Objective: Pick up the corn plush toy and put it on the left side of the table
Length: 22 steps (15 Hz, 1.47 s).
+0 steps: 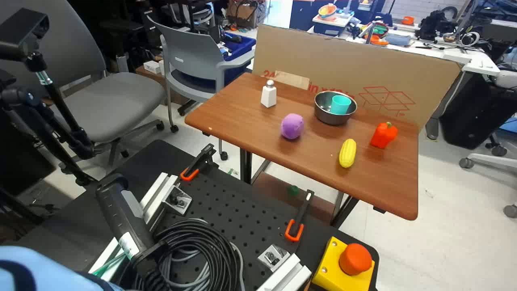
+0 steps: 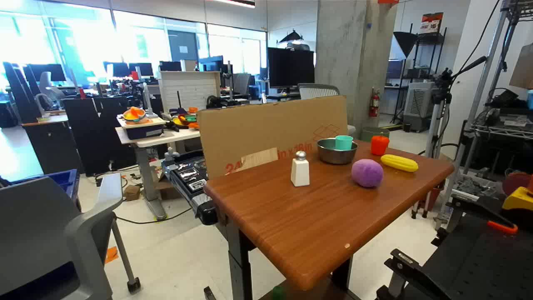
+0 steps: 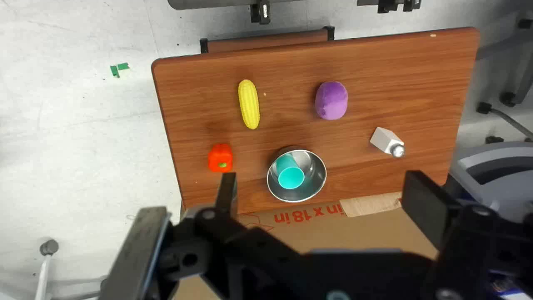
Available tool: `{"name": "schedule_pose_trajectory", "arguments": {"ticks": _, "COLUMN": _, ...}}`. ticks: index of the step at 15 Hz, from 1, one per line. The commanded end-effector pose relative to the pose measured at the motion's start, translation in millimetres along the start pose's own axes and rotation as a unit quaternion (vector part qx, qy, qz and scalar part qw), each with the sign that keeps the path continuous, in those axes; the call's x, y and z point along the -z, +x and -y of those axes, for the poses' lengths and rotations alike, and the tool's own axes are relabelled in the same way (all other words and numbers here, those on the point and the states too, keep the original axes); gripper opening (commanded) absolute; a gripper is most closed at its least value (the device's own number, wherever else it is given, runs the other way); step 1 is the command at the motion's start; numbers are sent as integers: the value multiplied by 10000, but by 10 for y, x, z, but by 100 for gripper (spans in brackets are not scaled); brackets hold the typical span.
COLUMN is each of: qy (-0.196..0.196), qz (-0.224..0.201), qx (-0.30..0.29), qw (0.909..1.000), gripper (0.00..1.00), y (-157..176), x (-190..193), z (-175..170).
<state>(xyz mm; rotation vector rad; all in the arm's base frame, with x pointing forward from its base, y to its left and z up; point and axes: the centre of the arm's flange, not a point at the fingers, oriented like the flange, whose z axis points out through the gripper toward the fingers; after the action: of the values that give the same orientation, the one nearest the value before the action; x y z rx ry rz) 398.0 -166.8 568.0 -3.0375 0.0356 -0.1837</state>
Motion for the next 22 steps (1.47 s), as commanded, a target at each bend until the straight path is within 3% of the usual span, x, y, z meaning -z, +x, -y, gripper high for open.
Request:
{"name": "schedule_pose_trajectory", "arguments": {"ticks": 1, "qy": -1, "qz": -3, "qx": 0, "qw": 10000, "gripper": 100, "y": 1, "x": 2, "z": 0}}
{"name": "schedule_pose_trajectory", "arguments": {"ticks": 8, "qy": -36, "qz": -25, "qx": -41, "qw": 10000, "gripper": 100, "y": 45, "x": -125, "z": 0}}
{"name": "schedule_pose_trajectory", "arguments": {"ticks": 16, "qy": -369, "qz": 300, "qx": -239, "qw": 9986, "gripper": 100, "y": 460, "x": -1517, "z": -210}}
{"name": "schedule_pose_trajectory", "arguments": {"ticks": 22, "qy": -518, "qz": 709, "qx": -259, "qw": 9958, "gripper": 100, "y": 488, "x": -2405, "z": -294}}
